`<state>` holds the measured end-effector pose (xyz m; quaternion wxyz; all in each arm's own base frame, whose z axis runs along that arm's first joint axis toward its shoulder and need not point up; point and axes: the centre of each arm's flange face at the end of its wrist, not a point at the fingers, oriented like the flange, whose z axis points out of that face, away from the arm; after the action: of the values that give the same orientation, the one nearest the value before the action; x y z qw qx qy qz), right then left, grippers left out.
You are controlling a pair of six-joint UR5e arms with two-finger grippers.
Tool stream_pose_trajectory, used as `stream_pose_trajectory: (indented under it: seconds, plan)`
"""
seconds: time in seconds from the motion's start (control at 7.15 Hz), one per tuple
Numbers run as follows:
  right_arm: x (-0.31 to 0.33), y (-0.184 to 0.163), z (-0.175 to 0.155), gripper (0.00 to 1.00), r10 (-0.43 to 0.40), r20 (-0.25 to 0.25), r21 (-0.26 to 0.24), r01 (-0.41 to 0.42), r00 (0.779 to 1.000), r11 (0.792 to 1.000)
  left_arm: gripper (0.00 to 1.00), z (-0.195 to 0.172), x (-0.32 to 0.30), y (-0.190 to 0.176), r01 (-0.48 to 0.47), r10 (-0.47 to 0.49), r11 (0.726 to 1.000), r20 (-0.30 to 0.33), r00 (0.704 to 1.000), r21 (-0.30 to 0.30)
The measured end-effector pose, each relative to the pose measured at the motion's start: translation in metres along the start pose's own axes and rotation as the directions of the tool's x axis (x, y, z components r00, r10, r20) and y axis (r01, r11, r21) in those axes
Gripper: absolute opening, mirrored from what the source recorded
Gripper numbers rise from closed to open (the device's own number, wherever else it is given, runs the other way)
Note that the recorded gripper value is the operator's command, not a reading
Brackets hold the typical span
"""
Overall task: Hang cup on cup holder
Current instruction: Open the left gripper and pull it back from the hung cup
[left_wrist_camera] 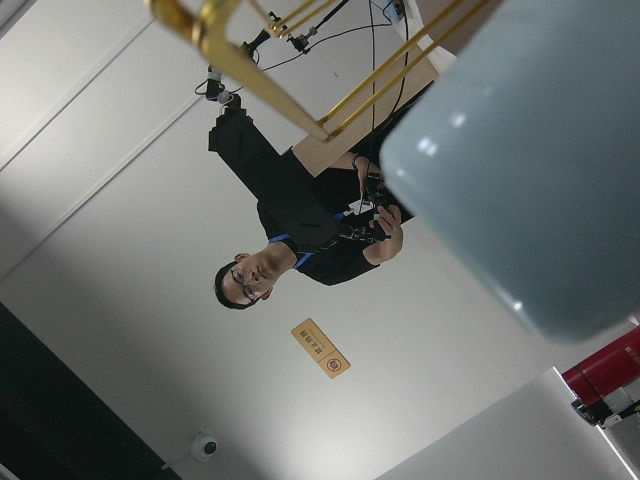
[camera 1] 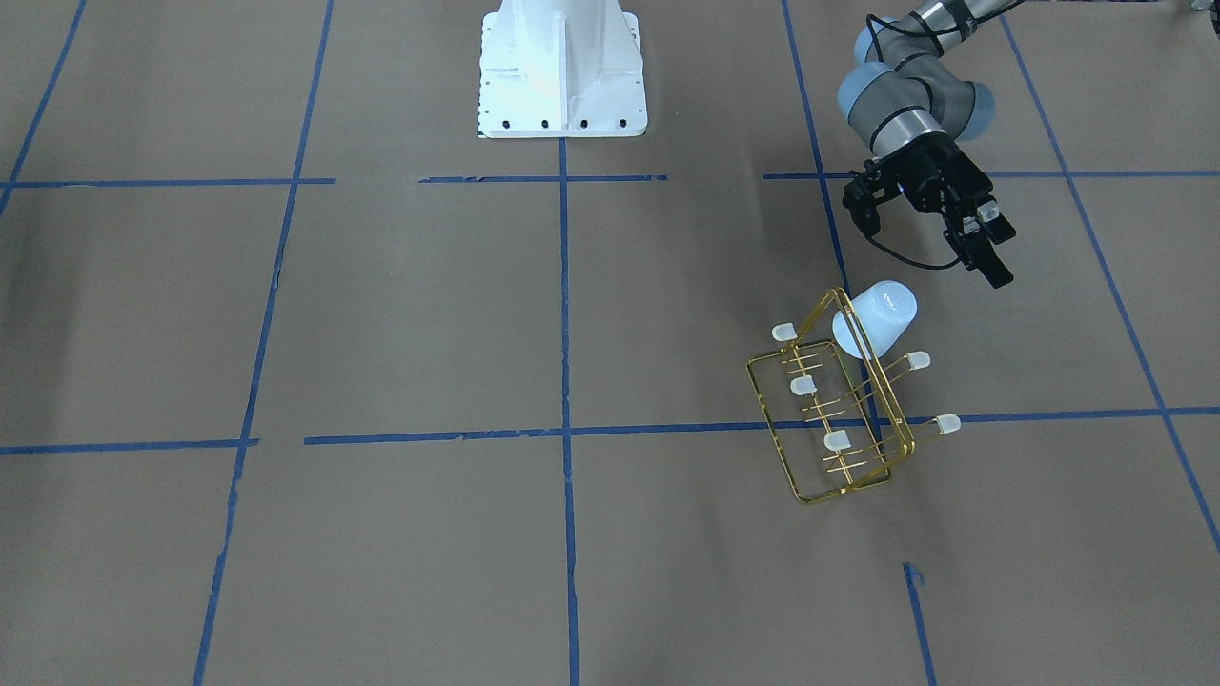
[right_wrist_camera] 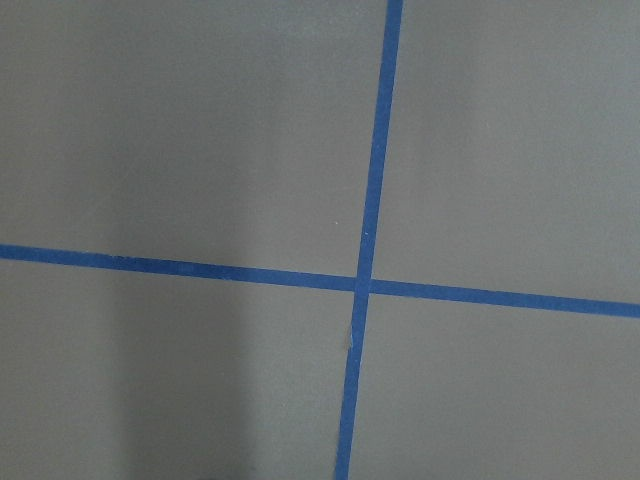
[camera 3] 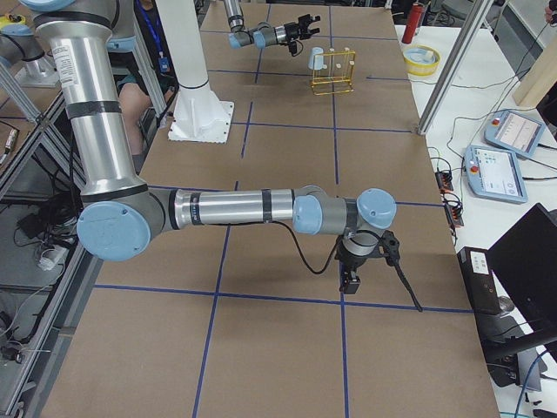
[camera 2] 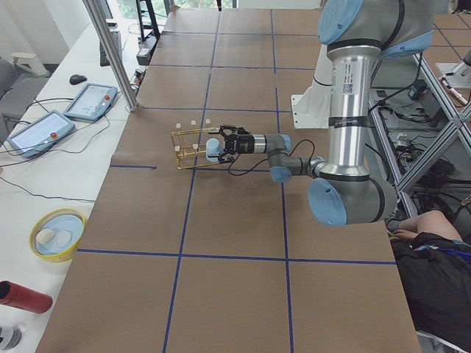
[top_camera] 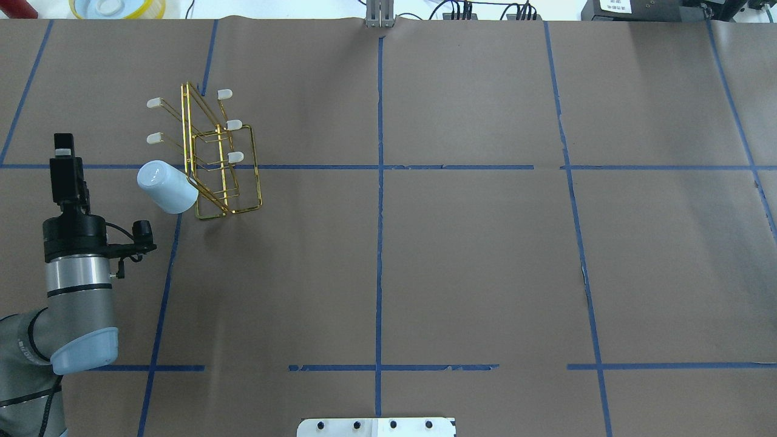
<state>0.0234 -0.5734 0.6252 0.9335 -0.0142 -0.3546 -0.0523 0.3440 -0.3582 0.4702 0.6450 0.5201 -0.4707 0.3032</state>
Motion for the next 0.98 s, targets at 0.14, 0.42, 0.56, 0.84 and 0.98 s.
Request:
stream_pose_trajectory:
  seconds: [0.14,0.42,0.56,0.84,0.98]
  plan:
    - [0.0,0.0,0.0,1.0,0.0,0.0,0.0,0.0,1.0,1.0,1.0,0.0,-0.002,0.008,0.166,-0.166,0.986,-0.003,0.986,0.001]
    - [0.0,0.0,0.0,1.0,0.0,0.0,0.0,0.0,1.0,1.0,1.0,-0.001,-0.01,0.022,0.527,-0.524,0.85,-0.096,0.846,0.01]
    - [0.0,0.0,0.0,1.0,0.0,0.0,0.0,0.0,1.0,1.0,1.0,-0.002,-0.013,0.025,0.671,-0.662,0.741,-0.172,0.73,-0.003]
    - [0.0,0.0,0.0,1.0,0.0,0.0,0.0,0.0,1.0,1.0,1.0,-0.003,-0.022,0.034,0.879,-0.849,0.472,-0.3,0.435,-0.06]
    - [0.0,0.0,0.0,1.0,0.0,0.0,0.0,0.0,1.0,1.0,1.0,-0.002,-0.028,0.039,0.938,-0.893,0.336,-0.346,0.286,-0.09]
